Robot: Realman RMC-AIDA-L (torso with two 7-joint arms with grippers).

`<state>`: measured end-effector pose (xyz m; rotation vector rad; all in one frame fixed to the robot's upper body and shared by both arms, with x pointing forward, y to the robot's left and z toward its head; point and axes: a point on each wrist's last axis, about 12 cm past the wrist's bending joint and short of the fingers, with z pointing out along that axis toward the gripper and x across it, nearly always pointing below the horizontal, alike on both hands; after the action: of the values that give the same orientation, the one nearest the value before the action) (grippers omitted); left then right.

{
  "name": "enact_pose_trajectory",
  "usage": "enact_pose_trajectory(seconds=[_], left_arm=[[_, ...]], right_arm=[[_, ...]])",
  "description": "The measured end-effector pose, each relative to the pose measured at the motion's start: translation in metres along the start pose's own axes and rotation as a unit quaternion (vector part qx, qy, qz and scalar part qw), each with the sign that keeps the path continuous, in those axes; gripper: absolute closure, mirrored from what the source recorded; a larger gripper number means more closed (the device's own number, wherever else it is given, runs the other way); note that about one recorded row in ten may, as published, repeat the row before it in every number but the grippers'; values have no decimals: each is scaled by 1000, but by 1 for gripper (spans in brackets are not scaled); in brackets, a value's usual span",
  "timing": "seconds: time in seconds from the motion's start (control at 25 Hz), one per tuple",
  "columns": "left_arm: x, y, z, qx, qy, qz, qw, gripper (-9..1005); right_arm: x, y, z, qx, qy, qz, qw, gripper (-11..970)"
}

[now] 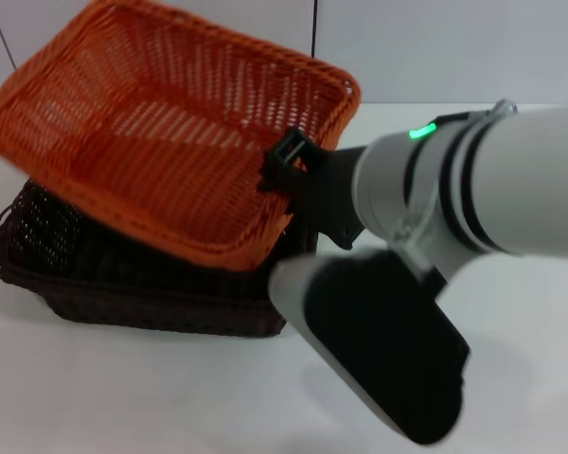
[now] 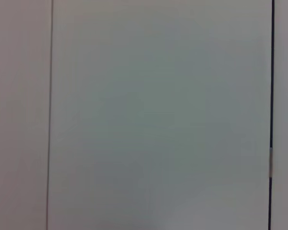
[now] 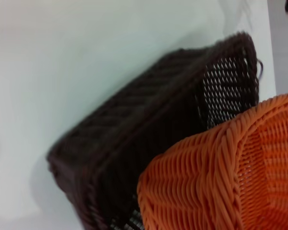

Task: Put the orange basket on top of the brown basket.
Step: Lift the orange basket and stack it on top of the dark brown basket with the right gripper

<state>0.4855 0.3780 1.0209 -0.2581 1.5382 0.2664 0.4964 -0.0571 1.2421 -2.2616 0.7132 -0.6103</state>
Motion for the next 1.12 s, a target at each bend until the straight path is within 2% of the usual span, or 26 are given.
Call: enact_pose_trajectory(seconds=[0.16, 0.32, 0.48, 0.88, 1.12], left_arm=[[1, -2, 2, 3, 4, 0, 1000, 237], [2, -5, 4, 7, 10, 0, 1000, 237], [2, -7, 7, 10, 17, 0, 1000, 236], [0, -12, 14, 17, 19, 1, 1000, 236], [3, -11, 14, 16, 26, 5, 1000, 236]], right_arm=[[-4, 15, 4, -9, -15, -29, 999, 641], [-1, 25, 15, -20, -19, -32, 999, 632], [0, 29, 17, -22, -15, -19, 999, 622], [-2, 31, 6, -1, -13, 19, 1000, 598], [-1, 37, -3, 16, -13, 96, 995, 407]])
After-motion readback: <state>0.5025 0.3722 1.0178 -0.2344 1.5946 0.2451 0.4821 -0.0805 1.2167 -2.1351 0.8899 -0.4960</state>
